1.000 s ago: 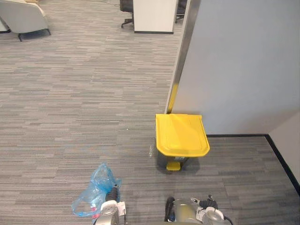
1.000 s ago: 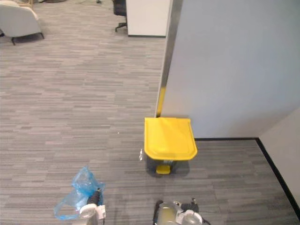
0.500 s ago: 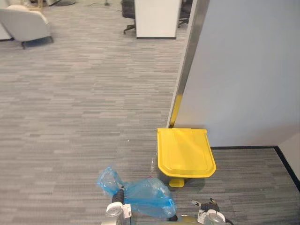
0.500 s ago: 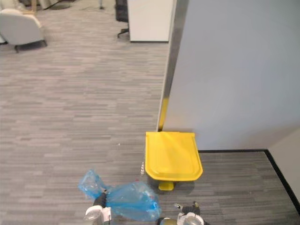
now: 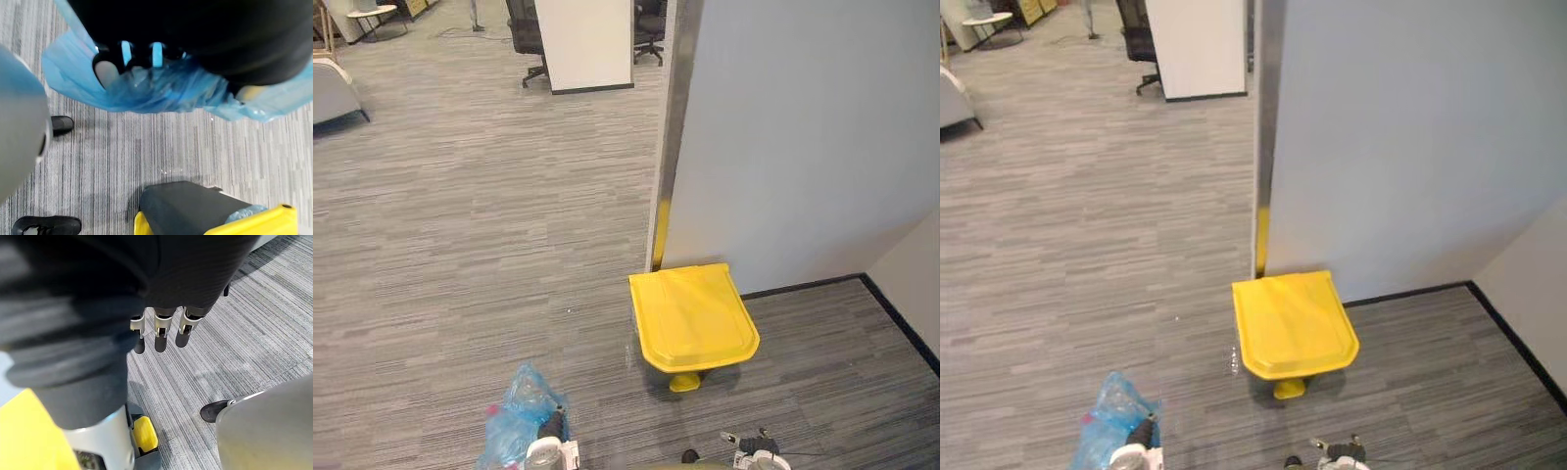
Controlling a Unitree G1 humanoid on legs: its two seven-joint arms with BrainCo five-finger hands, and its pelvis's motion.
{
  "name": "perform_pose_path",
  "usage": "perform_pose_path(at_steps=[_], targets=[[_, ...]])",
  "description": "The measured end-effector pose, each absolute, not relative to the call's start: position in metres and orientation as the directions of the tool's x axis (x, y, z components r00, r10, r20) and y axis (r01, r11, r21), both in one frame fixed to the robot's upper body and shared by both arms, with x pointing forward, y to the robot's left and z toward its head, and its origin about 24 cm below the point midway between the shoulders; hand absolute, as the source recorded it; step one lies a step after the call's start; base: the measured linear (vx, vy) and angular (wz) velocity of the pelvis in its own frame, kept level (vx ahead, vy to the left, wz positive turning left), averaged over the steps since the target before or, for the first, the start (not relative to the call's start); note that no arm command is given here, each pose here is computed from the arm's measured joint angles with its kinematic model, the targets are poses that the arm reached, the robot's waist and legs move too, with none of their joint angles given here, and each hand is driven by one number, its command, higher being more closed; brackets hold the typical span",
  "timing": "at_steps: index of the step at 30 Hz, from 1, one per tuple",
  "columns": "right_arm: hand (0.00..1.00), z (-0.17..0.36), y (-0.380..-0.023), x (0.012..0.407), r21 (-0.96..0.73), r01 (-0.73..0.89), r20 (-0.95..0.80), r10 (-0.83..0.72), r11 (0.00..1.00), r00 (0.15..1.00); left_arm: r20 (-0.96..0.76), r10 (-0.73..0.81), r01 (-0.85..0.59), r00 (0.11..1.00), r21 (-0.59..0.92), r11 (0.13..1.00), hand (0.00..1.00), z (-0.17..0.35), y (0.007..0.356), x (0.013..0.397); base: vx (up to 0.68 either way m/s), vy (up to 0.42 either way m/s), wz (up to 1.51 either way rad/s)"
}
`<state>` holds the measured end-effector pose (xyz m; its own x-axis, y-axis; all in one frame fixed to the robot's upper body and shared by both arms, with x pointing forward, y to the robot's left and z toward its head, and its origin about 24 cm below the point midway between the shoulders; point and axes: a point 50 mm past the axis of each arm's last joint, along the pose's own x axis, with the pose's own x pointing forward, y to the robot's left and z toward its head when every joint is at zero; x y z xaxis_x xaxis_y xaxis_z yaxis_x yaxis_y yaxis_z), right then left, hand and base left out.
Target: Gather rubbish on tea table into small bin, then transfer packed bag to large trash can.
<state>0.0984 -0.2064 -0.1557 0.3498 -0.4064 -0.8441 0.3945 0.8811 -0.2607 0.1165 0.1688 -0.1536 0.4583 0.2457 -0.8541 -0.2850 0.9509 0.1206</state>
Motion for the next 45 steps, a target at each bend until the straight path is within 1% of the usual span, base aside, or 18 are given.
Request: perform_pose_path(at_steps=[3, 6, 12, 14, 17, 24, 26, 29, 32, 35, 37, 40, 41, 43, 45], targets=[[0.00, -0.153, -0.202, 0.109, -0.242, 0.395, -0.836, -0.397, 0.886, 0.378, -0.840, 0.258, -0.285, 0.477, 0.130, 0.950, 1.00, -0.151, 0.174, 0.125, -0.07, -0.020, -0.12], [0.00, -0.149, -0.199, 0.124, -0.212, 0.419, -0.816, -0.395, 0.883, 0.421, -0.829, 0.306, -0.324, 0.468, 0.161, 0.932, 1.00, -0.149, 0.187, 0.128, -0.10, -0.020, -0.11], [0.00, -0.146, -0.198, 0.131, -0.205, 0.419, -0.807, -0.395, 0.885, 0.438, -0.825, 0.315, -0.328, 0.470, 0.168, 0.930, 1.00, -0.148, 0.192, 0.133, 0.18, -0.082, 0.11], [0.00, -0.146, -0.200, 0.135, -0.209, 0.415, -0.806, -0.396, 0.885, 0.439, -0.831, 0.300, -0.340, 0.468, 0.144, 0.929, 1.00, -0.149, 0.185, 0.136, 0.41, -0.159, -0.01], [0.00, -0.141, -0.207, 0.145, -0.217, 0.417, -0.788, -0.411, 0.883, 0.459, -0.838, 0.243, -0.304, 0.489, 0.097, 0.948, 1.00, -0.149, 0.164, 0.144, 0.31, -0.107, 0.19], [0.00, -0.143, -0.203, 0.141, -0.211, 0.413, -0.795, -0.402, 0.886, 0.454, -0.832, 0.242, -0.303, 0.499, 0.094, 0.948, 1.00, -0.147, 0.163, 0.149, 0.16, -0.040, 0.23], [0.00, -0.142, -0.203, 0.143, -0.216, 0.397, -0.791, -0.398, 0.892, 0.464, -0.829, 0.251, -0.304, 0.500, 0.104, 0.947, 1.00, -0.147, 0.166, 0.149, 0.16, 0.044, 0.18], [0.00, -0.139, -0.200, 0.153, -0.228, 0.343, -0.781, -0.381, 0.911, 0.494, -0.814, 0.252, -0.291, 0.524, 0.107, 0.951, 1.00, -0.143, 0.167, 0.154, 0.13, 0.045, 0.19], [0.00, -0.133, -0.190, 0.169, -0.227, 0.273, -0.759, -0.345, 0.935, 0.552, -0.786, 0.234, -0.253, 0.572, 0.102, 0.962, 1.00, -0.137, 0.162, 0.165, 0.09, 0.045, 0.29], [0.00, -0.117, -0.172, 0.198, -0.207, 0.202, -0.697, -0.289, 0.957, 0.657, -0.743, 0.222, -0.230, 0.632, 0.094, 0.969, 1.00, -0.126, 0.158, 0.184, 0.00, 0.038, 0.34], [0.00, -0.103, -0.168, 0.218, -0.206, 0.183, -0.636, -0.274, 0.961, 0.721, -0.721, 0.223, -0.226, 0.657, 0.093, 0.970, 1.00, -0.121, 0.159, 0.191, -0.03, 0.014, 0.24], [0.00, -0.075, -0.165, 0.250, -0.228, 0.157, -0.520, -0.256, 0.961, 0.815, -0.694, 0.242, -0.242, 0.678, 0.101, 0.965, 1.00, -0.115, 0.162, 0.197, -0.02, -0.019, 0.21], [0.00, -0.069, -0.165, 0.256, -0.236, 0.148, -0.494, -0.250, 0.960, 0.833, -0.687, 0.244, -0.238, 0.685, 0.105, 0.966, 1.00, -0.114, 0.163, 0.199, 0.00, -0.026, 0.04], [0.00, -0.040, -0.168, 0.283, -0.284, 0.137, -0.376, -0.242, 0.949, 0.895, -0.636, 0.253, -0.248, 0.729, 0.098, 0.964, 1.00, -0.103, 0.165, 0.211, -0.01, -0.011, -0.02], [0.00, -0.021, -0.178, 0.299, -0.331, 0.149, -0.304, -0.255, 0.932, 0.918, -0.594, 0.256, -0.255, 0.763, 0.088, 0.963, 1.00, -0.093, 0.165, 0.222, -0.02, -0.013, -0.05]])
